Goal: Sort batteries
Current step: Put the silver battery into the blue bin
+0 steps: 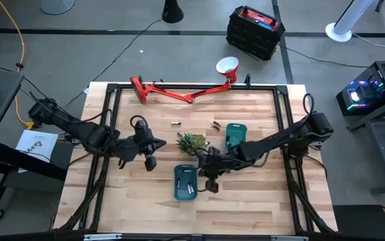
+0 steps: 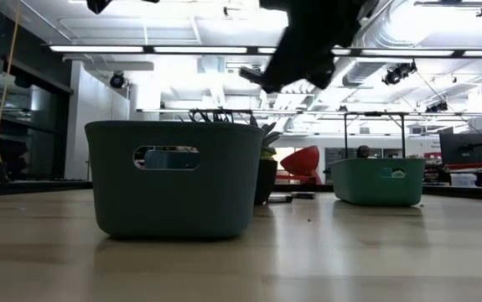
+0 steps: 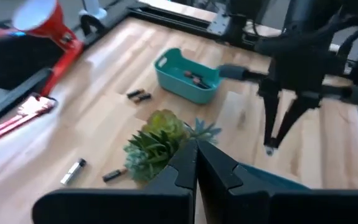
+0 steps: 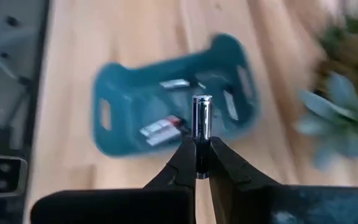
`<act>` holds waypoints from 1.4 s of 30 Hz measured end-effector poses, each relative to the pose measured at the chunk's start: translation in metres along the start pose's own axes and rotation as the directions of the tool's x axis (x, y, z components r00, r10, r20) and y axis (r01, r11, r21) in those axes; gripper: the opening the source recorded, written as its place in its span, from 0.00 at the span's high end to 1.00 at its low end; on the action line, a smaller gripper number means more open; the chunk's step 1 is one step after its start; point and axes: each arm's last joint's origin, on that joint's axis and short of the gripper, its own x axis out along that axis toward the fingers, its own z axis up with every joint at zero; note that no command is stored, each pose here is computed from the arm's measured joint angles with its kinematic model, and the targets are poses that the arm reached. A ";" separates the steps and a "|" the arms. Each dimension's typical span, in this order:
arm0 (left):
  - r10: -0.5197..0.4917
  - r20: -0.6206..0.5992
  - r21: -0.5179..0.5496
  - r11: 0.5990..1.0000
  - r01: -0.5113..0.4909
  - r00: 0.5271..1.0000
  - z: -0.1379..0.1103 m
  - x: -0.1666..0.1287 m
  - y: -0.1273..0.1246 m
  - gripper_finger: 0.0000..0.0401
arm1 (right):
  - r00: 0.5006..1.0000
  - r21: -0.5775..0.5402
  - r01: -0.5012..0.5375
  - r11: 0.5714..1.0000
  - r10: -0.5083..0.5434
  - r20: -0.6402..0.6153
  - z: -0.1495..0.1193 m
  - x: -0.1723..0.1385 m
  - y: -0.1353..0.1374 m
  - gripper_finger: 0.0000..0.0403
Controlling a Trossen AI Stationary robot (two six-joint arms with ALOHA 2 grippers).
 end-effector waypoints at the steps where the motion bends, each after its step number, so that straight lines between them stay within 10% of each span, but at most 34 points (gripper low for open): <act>1: -0.014 -0.007 -0.006 1.000 0.014 1.000 0.000 0.000 0.000 1.00 | 1.000 -0.001 -0.016 1.000 0.016 0.013 0.001 0.005 0.001 0.99; 19: -0.059 0.007 -0.061 0.996 0.059 0.998 0.000 -0.004 -0.007 1.00 | 0.984 -0.095 -0.139 0.986 0.148 0.097 0.006 0.036 0.006 0.99; 32: -0.050 0.042 -0.075 0.996 0.053 0.998 0.003 -0.003 -0.007 0.99 | 0.983 -0.064 -0.112 0.992 0.119 0.137 0.013 0.022 0.003 0.51; 42: 0.066 -0.055 -0.006 0.998 -0.066 0.996 0.011 0.026 0.026 0.86 | 0.958 0.006 0.243 0.970 -0.241 0.154 0.028 -0.065 -0.044 0.46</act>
